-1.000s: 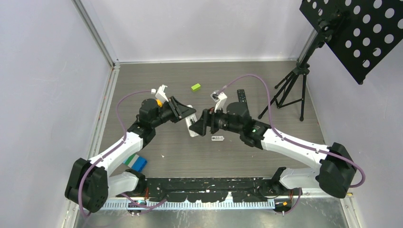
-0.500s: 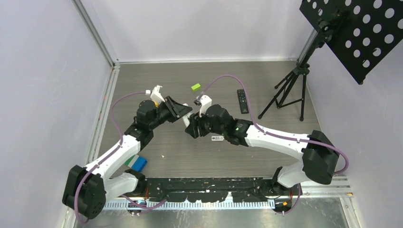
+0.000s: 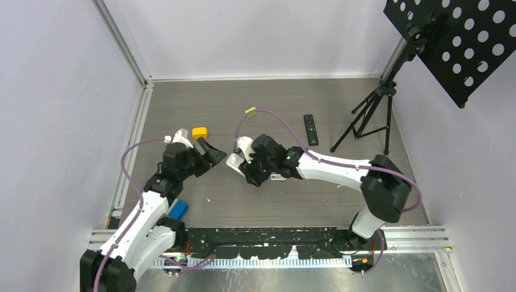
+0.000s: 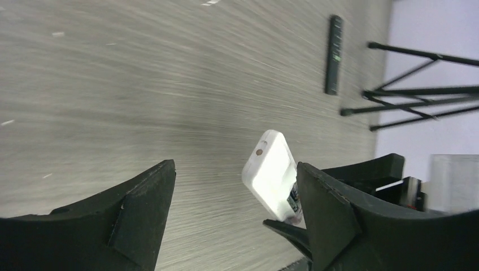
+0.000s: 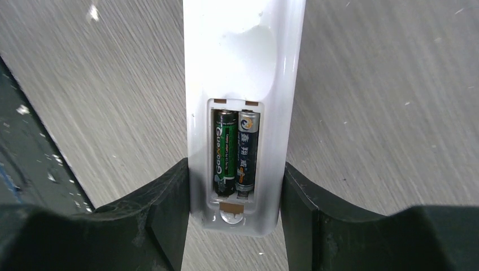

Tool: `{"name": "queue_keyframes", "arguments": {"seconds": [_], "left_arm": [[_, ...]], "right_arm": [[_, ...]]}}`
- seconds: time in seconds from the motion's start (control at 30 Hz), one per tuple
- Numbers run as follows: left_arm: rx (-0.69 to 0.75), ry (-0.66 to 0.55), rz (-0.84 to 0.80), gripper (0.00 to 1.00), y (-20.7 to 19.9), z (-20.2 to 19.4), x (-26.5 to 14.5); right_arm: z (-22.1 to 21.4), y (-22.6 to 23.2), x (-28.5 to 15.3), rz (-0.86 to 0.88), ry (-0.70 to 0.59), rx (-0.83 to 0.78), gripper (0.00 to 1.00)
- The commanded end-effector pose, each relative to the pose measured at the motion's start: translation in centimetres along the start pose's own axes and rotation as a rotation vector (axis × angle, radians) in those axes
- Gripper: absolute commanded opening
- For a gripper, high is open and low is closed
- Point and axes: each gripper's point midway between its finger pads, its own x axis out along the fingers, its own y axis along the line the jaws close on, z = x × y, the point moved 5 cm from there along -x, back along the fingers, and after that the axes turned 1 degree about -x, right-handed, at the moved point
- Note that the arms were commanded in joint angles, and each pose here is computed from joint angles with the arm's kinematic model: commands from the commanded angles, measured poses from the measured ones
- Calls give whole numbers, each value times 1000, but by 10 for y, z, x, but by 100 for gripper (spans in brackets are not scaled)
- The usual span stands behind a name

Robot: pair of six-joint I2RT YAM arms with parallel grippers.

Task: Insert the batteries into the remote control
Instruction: Place the remote control at the center of the board.

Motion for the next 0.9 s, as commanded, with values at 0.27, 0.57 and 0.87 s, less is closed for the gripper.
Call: {"name": "queue_keyframes", "arguments": {"seconds": [0.27, 0.57, 0.87], "left_arm": [[32, -255, 227, 88, 43, 18, -42], [37, -211, 195, 89, 35, 19, -33], [42, -210, 182, 89, 31, 21, -31]], "right_arm": [[-35, -1, 49, 95, 299, -46, 31], [-46, -11, 55, 10, 405, -28, 55], [-40, -15, 44, -34, 385, -54, 86]]}}
